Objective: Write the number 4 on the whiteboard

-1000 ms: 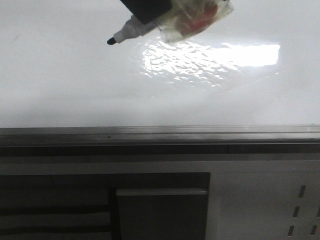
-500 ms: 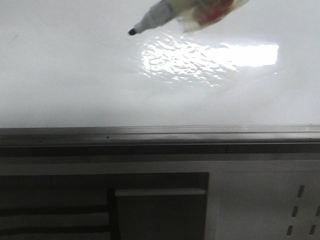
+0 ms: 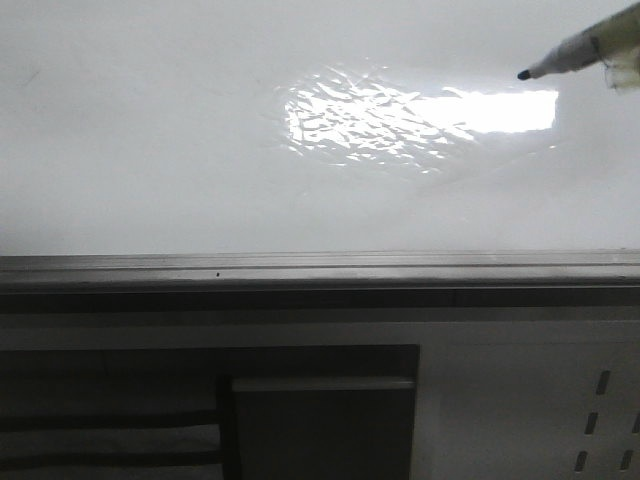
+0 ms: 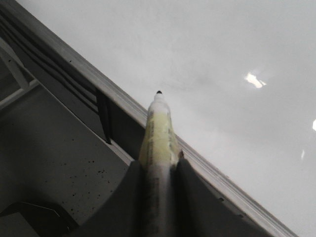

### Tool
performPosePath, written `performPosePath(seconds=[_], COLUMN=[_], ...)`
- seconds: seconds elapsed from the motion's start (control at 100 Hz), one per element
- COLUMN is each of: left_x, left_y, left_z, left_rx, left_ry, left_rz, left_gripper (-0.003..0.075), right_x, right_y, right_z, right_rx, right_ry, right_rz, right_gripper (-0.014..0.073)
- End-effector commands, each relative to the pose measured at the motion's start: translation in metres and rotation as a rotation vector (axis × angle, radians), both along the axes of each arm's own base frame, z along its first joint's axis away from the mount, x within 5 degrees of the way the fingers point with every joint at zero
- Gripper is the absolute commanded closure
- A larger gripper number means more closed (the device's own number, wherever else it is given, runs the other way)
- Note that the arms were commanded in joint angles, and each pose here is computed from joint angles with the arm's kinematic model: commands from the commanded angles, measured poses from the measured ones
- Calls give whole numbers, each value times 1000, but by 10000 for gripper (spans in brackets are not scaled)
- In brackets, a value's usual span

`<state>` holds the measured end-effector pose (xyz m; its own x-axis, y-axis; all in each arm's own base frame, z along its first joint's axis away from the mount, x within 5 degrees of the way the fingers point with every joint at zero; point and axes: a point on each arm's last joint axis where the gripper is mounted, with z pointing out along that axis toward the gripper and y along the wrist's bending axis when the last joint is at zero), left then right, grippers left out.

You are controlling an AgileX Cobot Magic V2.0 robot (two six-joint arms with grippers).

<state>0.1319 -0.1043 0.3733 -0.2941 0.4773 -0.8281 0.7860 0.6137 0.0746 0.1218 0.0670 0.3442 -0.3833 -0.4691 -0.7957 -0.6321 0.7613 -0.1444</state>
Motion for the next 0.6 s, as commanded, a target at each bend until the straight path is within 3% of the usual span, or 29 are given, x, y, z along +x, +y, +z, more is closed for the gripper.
performPosePath(seconds=[0.0, 0.18, 0.29, 0.42, 0.59], left_x=[-3, -7, -5, -3, -3], left_y=[8, 13, 12, 11, 11], left_z=[7, 2, 2, 1, 0], left_rx=[-135, -157, -159, -155, -154], left_ry=[-86, -120, -122, -116, -115], left_rz=[84, 110, 114, 114, 114], left_gripper=[440, 440, 440, 440, 440], right_x=[1, 4, 16, 31, 41], right_y=[-2, 6, 14, 22, 37], right_z=[14, 23, 33, 50, 26], right_rx=[73, 201, 164, 149, 311], right_ry=[-126, -66, 59, 86, 47], right_rz=[-37, -43, -24, -7, 8], right_gripper=[659, 659, 659, 659, 659])
